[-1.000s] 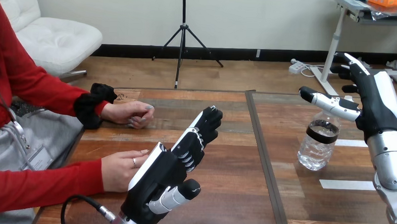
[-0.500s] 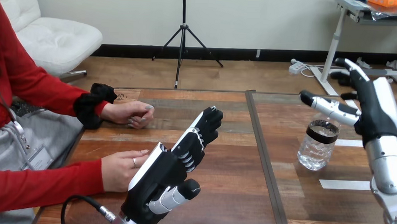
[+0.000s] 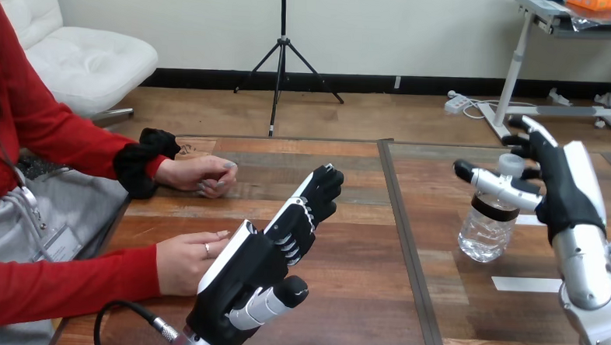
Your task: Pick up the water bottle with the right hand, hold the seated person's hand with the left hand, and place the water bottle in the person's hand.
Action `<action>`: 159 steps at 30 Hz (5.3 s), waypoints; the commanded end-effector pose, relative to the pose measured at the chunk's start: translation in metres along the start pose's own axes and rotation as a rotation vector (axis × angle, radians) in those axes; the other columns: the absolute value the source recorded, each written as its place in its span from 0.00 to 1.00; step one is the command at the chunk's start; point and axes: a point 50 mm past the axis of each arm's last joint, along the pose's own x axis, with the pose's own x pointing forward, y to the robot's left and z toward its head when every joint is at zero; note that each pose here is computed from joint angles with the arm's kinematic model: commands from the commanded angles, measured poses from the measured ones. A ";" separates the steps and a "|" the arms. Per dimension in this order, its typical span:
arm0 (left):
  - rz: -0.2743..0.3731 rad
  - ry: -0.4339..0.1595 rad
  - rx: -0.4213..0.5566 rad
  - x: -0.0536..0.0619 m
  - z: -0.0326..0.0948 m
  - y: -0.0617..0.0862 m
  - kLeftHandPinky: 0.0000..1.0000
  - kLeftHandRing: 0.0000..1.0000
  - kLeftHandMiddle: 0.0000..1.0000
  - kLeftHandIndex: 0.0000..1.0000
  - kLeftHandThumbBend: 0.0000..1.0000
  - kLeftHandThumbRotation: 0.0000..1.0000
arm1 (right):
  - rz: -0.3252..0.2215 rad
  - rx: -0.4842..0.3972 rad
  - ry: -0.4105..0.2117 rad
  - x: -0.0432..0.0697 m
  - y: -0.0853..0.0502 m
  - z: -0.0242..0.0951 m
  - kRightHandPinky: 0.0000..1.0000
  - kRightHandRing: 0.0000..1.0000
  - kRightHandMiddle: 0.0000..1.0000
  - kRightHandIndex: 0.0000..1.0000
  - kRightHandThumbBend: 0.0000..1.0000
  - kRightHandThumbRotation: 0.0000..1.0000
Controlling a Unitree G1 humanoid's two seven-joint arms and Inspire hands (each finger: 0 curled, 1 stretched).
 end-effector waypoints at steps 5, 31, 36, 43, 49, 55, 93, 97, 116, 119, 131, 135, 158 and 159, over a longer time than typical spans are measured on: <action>-0.001 -0.079 0.044 0.013 0.013 0.012 0.98 1.00 1.00 1.00 1.00 0.80 | -0.017 0.051 -0.004 0.005 0.004 0.008 0.72 0.82 0.85 0.90 1.00 0.49; 0.000 -0.089 0.061 0.008 0.016 0.019 0.99 1.00 1.00 1.00 1.00 0.81 | 0.008 0.057 0.063 -0.003 0.017 -0.005 0.75 0.83 0.85 0.91 1.00 0.47; 0.003 -0.091 0.065 0.007 0.016 0.019 0.98 1.00 1.00 1.00 1.00 0.81 | 0.009 0.049 0.082 -0.005 0.019 -0.008 0.75 0.82 0.84 0.91 1.00 0.47; 0.002 -0.091 0.063 0.005 0.017 0.020 0.98 1.00 1.00 1.00 1.00 0.81 | 0.014 0.073 0.103 -0.007 0.024 -0.011 0.75 0.82 0.84 0.91 1.00 0.43; 0.002 -0.094 0.059 0.004 0.018 0.021 0.98 1.00 1.00 1.00 1.00 0.81 | 0.020 0.073 0.111 -0.010 0.028 -0.014 0.73 0.81 0.83 0.90 1.00 0.41; 0.001 -0.094 0.057 0.003 0.019 0.022 0.97 1.00 1.00 1.00 1.00 0.81 | 0.035 0.069 0.138 -0.012 0.031 -0.017 0.73 0.82 0.83 0.90 1.00 0.40; -0.006 -0.092 0.056 -0.002 0.024 0.027 0.98 1.00 1.00 1.00 1.00 0.79 | 0.040 0.156 0.213 -0.022 0.051 -0.025 0.75 0.82 0.83 0.91 1.00 0.35; -0.006 -0.090 0.056 -0.002 0.024 0.027 0.98 1.00 1.00 1.00 1.00 0.78 | 0.029 0.159 0.207 -0.022 0.052 -0.024 0.73 0.81 0.82 0.90 1.00 0.30; -0.003 -0.083 0.051 -0.002 0.021 0.024 0.98 1.00 1.00 1.00 1.00 0.79 | -0.065 0.185 0.195 -0.022 0.049 -0.021 0.55 0.61 0.63 0.68 0.88 0.00; 0.005 -0.083 0.061 -0.002 0.021 0.023 0.98 1.00 1.00 1.00 1.00 0.79 | -0.069 0.183 0.185 -0.022 0.049 -0.021 0.53 0.60 0.63 0.67 0.87 0.00; 0.001 -0.077 0.060 0.000 0.020 0.023 0.96 1.00 1.00 1.00 1.00 0.80 | -0.093 0.219 0.175 -0.023 0.047 -0.021 0.45 0.52 0.59 0.63 0.84 0.00; 0.003 -0.076 0.057 0.000 0.019 0.023 0.96 1.00 1.00 1.00 1.00 0.80 | -0.099 0.219 0.163 -0.024 0.046 -0.021 0.43 0.50 0.58 0.62 0.83 0.00; 0.006 -0.054 0.059 0.001 0.017 0.023 0.96 1.00 1.00 1.00 1.00 0.81 | -0.117 0.315 0.139 -0.027 0.046 -0.021 0.37 0.45 0.54 0.60 0.80 0.00; 0.007 -0.054 0.060 0.001 0.017 0.023 0.96 1.00 1.00 1.00 1.00 0.81 | -0.117 0.324 0.138 -0.027 0.046 -0.021 0.37 0.45 0.54 0.60 0.80 0.00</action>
